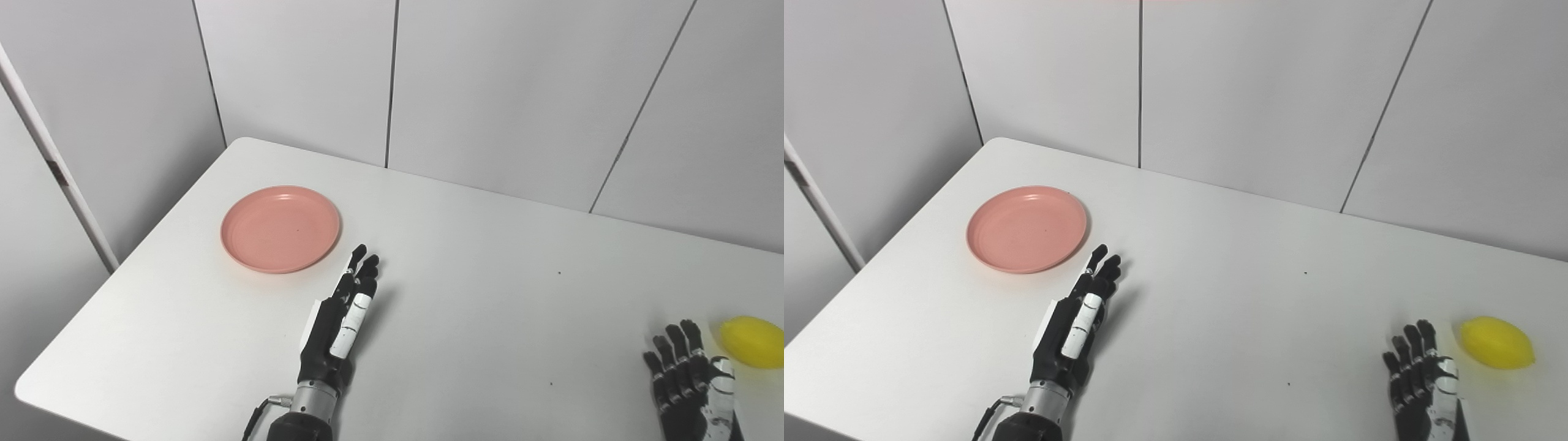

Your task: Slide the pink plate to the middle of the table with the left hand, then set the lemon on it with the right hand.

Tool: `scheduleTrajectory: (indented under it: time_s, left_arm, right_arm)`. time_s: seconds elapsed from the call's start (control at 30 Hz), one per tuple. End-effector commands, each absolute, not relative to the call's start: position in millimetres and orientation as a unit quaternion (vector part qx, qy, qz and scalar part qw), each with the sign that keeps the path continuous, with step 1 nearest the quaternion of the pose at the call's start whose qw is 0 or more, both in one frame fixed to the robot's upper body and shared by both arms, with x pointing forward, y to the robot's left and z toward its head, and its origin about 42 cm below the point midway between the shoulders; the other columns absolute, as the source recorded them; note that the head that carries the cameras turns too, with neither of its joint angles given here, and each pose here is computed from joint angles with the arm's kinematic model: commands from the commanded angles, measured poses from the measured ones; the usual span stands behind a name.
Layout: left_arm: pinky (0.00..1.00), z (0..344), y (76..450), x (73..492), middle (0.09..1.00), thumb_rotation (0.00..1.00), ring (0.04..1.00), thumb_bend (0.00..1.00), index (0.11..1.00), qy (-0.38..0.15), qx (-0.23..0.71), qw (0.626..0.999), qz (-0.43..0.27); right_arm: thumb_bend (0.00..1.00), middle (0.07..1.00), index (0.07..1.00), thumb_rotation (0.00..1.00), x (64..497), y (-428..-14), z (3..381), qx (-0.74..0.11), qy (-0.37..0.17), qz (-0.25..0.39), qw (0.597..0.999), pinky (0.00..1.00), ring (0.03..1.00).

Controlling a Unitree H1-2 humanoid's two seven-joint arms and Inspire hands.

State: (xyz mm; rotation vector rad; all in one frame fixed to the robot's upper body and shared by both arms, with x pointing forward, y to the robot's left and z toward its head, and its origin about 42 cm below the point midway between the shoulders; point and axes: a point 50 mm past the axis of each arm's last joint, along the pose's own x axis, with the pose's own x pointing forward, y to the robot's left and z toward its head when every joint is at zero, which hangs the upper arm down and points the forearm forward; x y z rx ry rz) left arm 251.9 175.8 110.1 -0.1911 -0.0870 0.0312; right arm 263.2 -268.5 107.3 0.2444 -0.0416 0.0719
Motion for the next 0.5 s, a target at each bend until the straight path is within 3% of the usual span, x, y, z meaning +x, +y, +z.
scheduleTrajectory:
  time_s: [0.0,0.27,0.47]
  left_arm:
    - [1.00,90.1,174.0,235.4,0.944,0.79,0.962,0.71,0.949,-0.014,-0.101,0.994,0.025]
    - [1.00,95.2,179.4,232.5,0.954,0.80,0.971,0.74,0.968,-0.013,-0.108,0.994,0.021]
    - [1.00,112.0,182.6,231.1,0.962,0.83,0.964,0.81,0.971,-0.009,-0.095,0.995,0.001]
  right_arm:
    - [0.71,1.000,1.000,1.00,250.0,-271.1,88.7,0.128,0.004,0.027,0.991,1.00,1.000]
    - [0.71,1.000,1.000,1.00,246.8,-266.2,91.8,0.131,0.000,0.029,0.991,1.00,1.000]
    - [0.70,1.000,1.000,1.00,244.3,-267.3,92.0,0.124,0.002,0.036,0.992,1.00,1.000]
